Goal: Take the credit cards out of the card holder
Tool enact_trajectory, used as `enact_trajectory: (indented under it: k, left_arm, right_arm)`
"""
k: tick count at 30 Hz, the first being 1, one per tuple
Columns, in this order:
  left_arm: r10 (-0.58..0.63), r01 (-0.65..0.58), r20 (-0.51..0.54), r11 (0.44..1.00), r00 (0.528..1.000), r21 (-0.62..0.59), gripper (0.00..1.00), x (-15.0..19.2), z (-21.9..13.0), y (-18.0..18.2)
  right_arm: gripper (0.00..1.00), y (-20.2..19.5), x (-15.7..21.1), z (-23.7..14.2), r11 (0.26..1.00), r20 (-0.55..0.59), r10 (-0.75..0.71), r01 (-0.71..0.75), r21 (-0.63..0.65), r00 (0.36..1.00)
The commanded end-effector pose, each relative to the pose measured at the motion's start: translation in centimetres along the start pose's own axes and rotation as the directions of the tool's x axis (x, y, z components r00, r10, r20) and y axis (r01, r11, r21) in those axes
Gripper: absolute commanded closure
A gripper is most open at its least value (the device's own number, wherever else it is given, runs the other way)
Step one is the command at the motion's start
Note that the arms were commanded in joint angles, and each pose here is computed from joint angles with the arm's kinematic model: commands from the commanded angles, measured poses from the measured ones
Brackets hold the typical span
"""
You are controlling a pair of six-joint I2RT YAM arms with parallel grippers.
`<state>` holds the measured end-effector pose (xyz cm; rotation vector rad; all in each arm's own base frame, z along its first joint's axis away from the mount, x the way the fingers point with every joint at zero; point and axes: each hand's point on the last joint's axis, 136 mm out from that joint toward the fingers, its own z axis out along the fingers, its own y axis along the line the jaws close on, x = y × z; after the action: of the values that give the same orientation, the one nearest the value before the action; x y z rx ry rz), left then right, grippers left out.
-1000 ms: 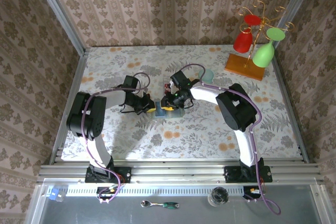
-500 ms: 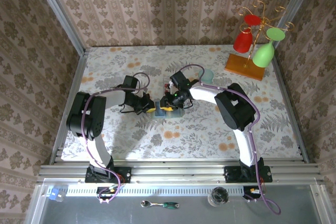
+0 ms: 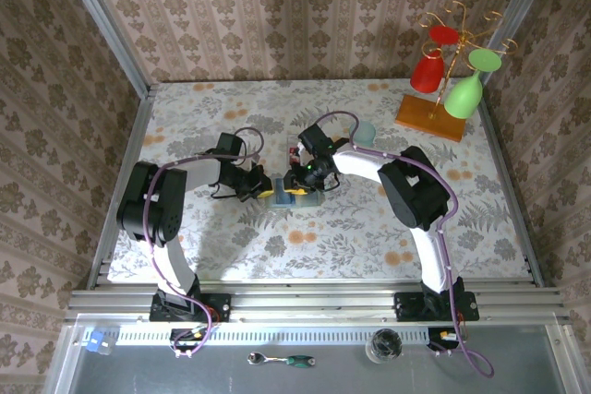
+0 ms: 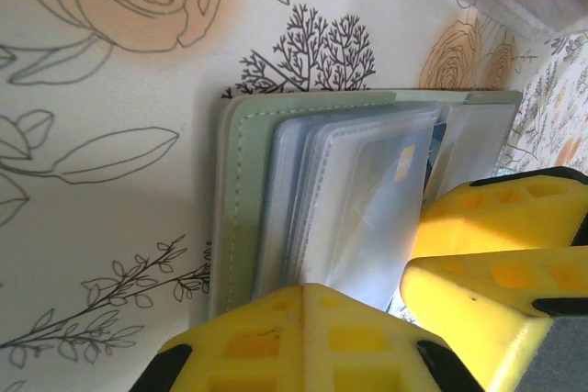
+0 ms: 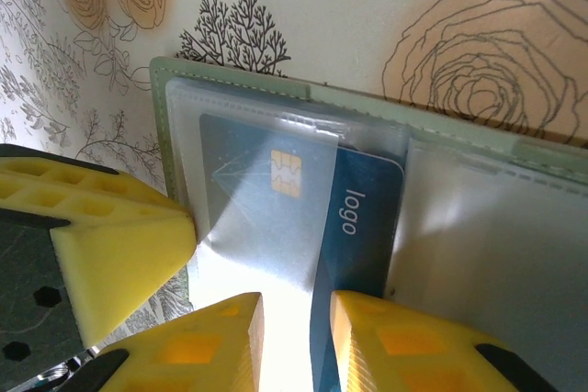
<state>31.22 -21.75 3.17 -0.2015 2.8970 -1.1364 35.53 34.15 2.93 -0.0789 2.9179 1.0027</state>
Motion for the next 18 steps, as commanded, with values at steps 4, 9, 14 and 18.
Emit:
enact_trajectory:
  k: [4, 9, 14, 18]
  left_arm:
    - [-0.008, 0.008, -0.018, 0.999, 1.000, -0.034, 0.94, 0.2, 0.0, 0.9]
    - [0.000, 0.000, -0.015, 1.000, 1.000, -0.032, 0.94, 0.0, -0.3, 0.5]
    - [0.014, -0.014, 0.004, 1.000, 1.000, -0.021, 0.94, -0.5, -1.0, -0.4]
    - [0.032, -0.032, 0.026, 0.999, 0.999, -0.004, 0.94, -0.9, -1.8, -1.7]
  right_arm:
    - [0.72, -0.7, -0.1, -1.6, 0.997, 0.023, -0.010, 0.008, 0.080, 1.000]
    - [0.72, -0.6, 0.0, -1.9, 0.997, 0.026, -0.017, 0.015, 0.080, 1.000]
    - [0.72, 0.5, -0.2, -2.1, 1.000, 0.036, -0.020, 0.019, 0.021, 0.999]
    - [0.72, 0.9, -0.3, -2.6, 1.000, 0.052, -0.021, 0.020, 0.004, 0.998]
